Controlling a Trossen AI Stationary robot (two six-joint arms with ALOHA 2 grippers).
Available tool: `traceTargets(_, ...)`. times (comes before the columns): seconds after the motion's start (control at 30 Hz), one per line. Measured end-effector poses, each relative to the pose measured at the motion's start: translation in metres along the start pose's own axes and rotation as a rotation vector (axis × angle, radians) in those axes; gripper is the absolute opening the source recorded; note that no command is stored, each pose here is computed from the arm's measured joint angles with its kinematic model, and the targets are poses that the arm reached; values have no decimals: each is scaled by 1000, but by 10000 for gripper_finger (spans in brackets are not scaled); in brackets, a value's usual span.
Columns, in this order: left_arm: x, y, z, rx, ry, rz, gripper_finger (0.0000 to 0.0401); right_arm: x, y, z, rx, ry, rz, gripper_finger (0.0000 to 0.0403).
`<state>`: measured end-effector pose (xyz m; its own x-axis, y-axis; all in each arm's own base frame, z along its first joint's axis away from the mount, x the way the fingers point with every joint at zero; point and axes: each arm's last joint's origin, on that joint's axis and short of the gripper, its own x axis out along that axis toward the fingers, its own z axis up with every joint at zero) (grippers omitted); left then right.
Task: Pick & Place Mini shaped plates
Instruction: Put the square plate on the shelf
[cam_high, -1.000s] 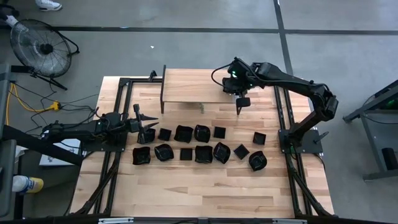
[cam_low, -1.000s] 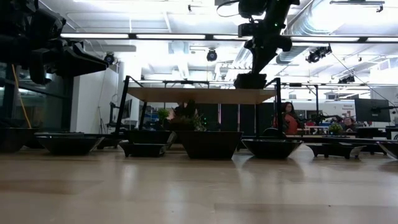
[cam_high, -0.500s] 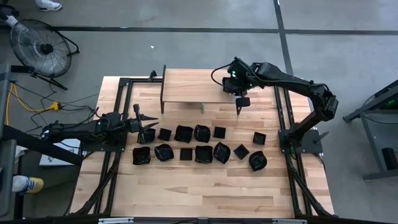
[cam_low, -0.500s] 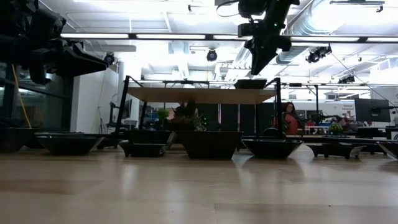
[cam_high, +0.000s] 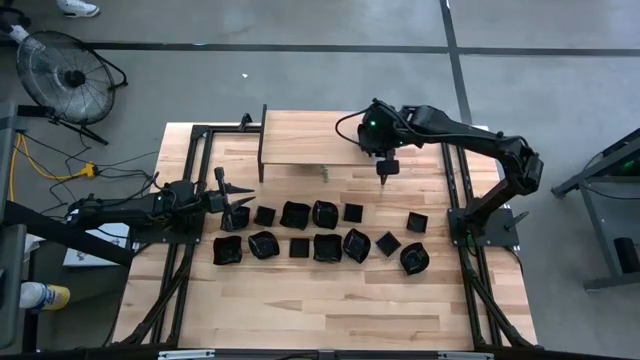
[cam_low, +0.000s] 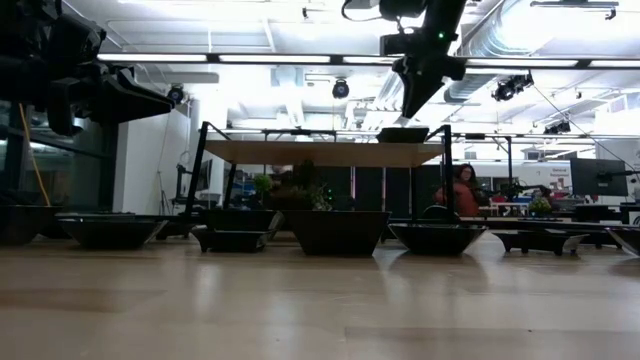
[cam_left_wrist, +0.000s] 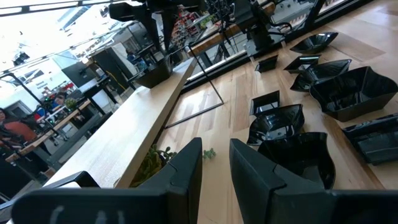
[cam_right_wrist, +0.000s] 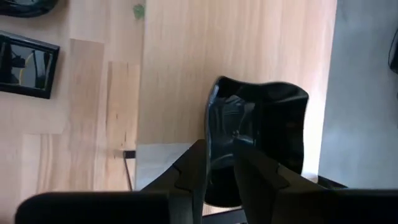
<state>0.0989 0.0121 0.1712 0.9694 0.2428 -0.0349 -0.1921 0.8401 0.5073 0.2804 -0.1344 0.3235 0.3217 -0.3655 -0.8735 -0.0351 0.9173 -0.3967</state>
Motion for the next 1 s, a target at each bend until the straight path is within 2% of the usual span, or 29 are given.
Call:
traceTargets(0.27, 0, 0, 0, 0, 0, 0, 78, -3, 14, 8, 28, -34, 44, 74)
traceTargets(0.63, 0, 0, 0, 0, 0, 0, 78, -10, 39, 20, 55, -113, 231, 74)
traceTargets(0.87, 0, 0, 0, 0, 0, 0, 78, -14, 53, 14, 246, -15, 398, 74)
traceTargets(1.0, 0, 0, 0, 0, 0, 0, 78, -3, 62, 3, 297, 76, 434, 74)
